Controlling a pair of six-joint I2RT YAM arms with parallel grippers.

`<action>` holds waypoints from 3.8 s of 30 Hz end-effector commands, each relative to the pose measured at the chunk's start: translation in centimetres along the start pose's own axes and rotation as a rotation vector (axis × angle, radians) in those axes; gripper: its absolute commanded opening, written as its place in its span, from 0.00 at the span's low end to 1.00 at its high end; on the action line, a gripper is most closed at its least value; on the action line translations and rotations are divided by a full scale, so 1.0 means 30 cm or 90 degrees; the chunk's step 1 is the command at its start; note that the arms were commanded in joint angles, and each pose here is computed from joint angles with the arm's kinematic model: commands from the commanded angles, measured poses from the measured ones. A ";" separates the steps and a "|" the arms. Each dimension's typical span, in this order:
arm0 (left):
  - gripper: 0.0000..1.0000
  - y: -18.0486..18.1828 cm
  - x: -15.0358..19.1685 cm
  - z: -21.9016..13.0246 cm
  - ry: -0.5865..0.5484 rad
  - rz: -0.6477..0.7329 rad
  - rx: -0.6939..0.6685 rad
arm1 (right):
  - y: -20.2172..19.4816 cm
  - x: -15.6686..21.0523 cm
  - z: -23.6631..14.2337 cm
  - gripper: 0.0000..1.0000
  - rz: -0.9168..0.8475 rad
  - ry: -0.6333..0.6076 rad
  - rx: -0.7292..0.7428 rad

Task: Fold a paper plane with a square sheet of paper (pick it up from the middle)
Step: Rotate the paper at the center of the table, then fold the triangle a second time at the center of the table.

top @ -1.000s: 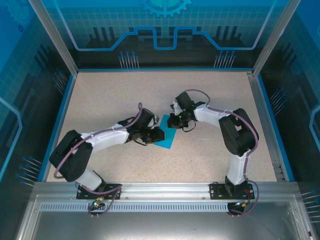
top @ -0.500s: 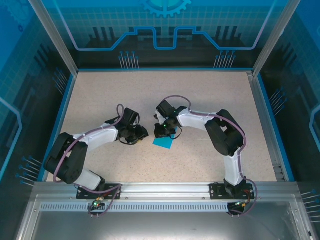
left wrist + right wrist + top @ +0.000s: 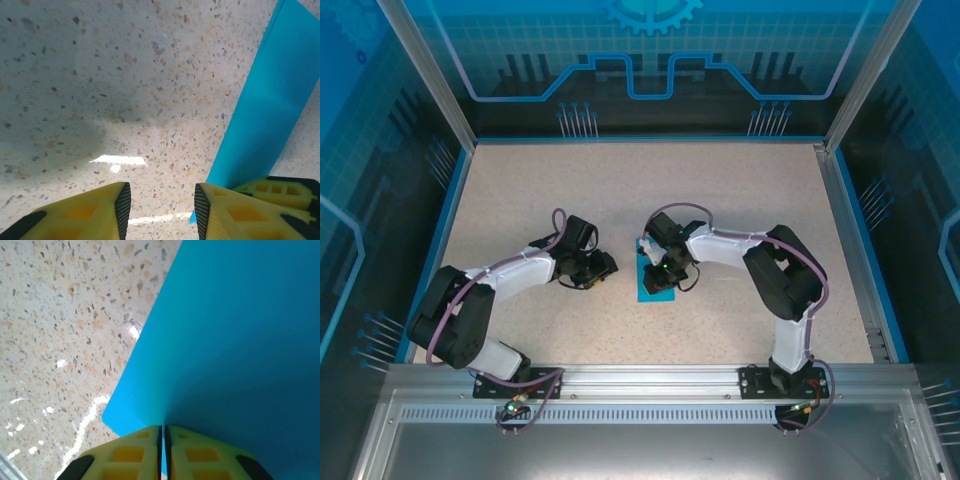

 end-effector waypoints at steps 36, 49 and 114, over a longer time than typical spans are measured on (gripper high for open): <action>0.46 -0.121 0.244 0.123 0.184 0.026 0.021 | -0.328 -0.019 0.030 0.17 0.367 -0.088 -0.034; 0.50 -0.115 0.239 0.148 0.182 0.032 -0.008 | -0.353 0.010 0.045 0.18 0.393 -0.089 -0.068; 0.33 -0.260 0.270 0.118 0.208 0.116 0.100 | -0.219 -0.076 -0.158 0.13 0.216 -0.167 -0.036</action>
Point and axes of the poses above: each hand's point on the last joint's axis, 136 mm out from that joint toward the fingers, its own z axis out along the fingers, its own y axis along the line the jaws close on, x = y × z, the point moved 4 cm from there along -z, back along the fingers, and after that the axes turned 14 degrees about -z, right-handed, at the moved point
